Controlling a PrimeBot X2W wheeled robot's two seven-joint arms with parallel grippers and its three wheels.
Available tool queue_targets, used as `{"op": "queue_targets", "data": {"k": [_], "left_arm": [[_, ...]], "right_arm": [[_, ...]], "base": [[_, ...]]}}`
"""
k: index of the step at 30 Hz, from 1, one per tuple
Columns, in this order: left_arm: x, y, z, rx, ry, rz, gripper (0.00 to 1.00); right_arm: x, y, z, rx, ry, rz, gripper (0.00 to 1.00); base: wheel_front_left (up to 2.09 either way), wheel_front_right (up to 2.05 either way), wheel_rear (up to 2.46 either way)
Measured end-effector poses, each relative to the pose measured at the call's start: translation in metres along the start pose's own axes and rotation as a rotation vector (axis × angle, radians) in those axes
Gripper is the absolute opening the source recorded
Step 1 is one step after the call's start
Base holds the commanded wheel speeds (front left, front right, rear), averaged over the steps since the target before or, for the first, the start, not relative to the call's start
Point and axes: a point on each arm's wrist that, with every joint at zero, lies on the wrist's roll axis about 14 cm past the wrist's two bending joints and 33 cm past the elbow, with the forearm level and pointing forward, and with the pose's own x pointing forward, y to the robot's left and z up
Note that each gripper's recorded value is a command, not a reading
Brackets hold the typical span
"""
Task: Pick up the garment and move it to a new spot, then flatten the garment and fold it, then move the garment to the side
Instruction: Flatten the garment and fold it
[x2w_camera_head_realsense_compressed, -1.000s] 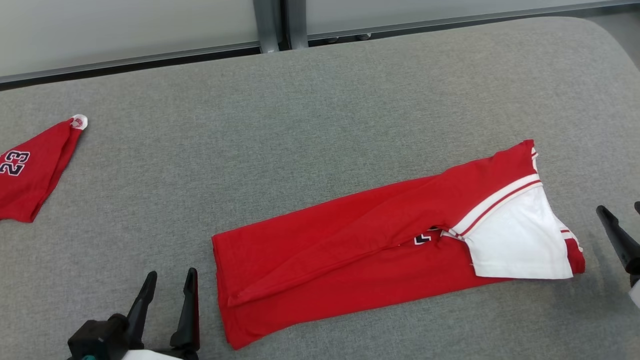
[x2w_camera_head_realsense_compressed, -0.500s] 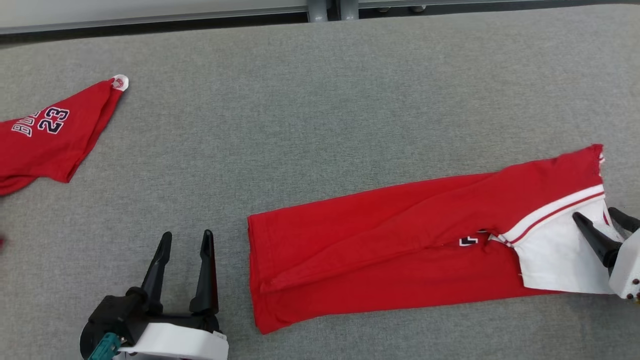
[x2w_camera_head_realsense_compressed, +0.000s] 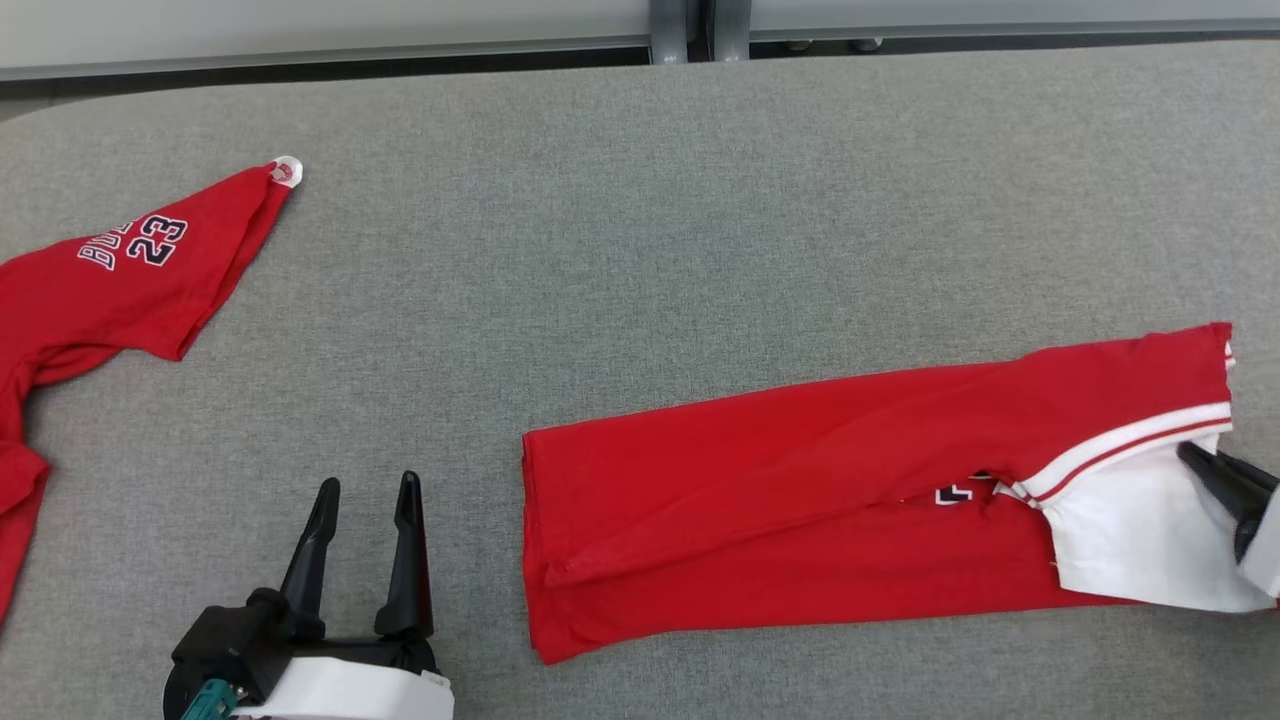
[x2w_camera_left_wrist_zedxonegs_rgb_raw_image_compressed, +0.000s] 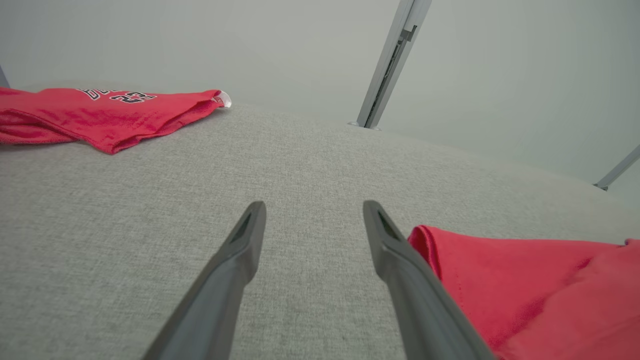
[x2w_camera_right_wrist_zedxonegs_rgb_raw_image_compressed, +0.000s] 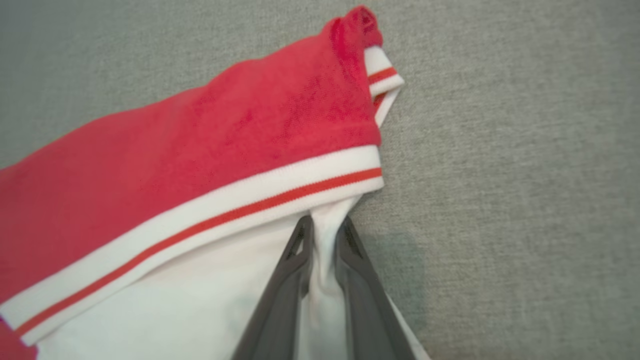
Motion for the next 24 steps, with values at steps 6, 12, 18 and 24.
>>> {"op": "queue_targets", "data": {"k": [6, 12, 18, 24], "left_arm": [[-0.015, 0.004, -0.001, -0.012, 0.004, 0.009, 1.00], [-0.034, 0.012, -0.001, -0.023, 0.002, 0.033, 1.00], [-0.047, 0.012, -0.003, -0.066, 0.007, 0.047, 1.00], [-0.040, -0.009, -0.019, -0.085, 0.062, -0.010, 1.00]], "right_arm": [[-0.041, -0.063, 0.029, 0.044, -0.087, -0.137, 0.00], [-0.087, -0.092, 0.070, 0.154, -0.215, -0.168, 0.00], [-0.097, -0.014, 0.081, 0.081, -0.210, 0.081, 0.00], [-0.078, 0.098, 0.040, 0.010, -0.115, 0.361, 0.00]], "base": [[0.00, 0.00, 0.00], [0.00, 0.00, 0.00], [0.00, 0.00, 0.00], [0.00, 0.00, 0.00]]}}
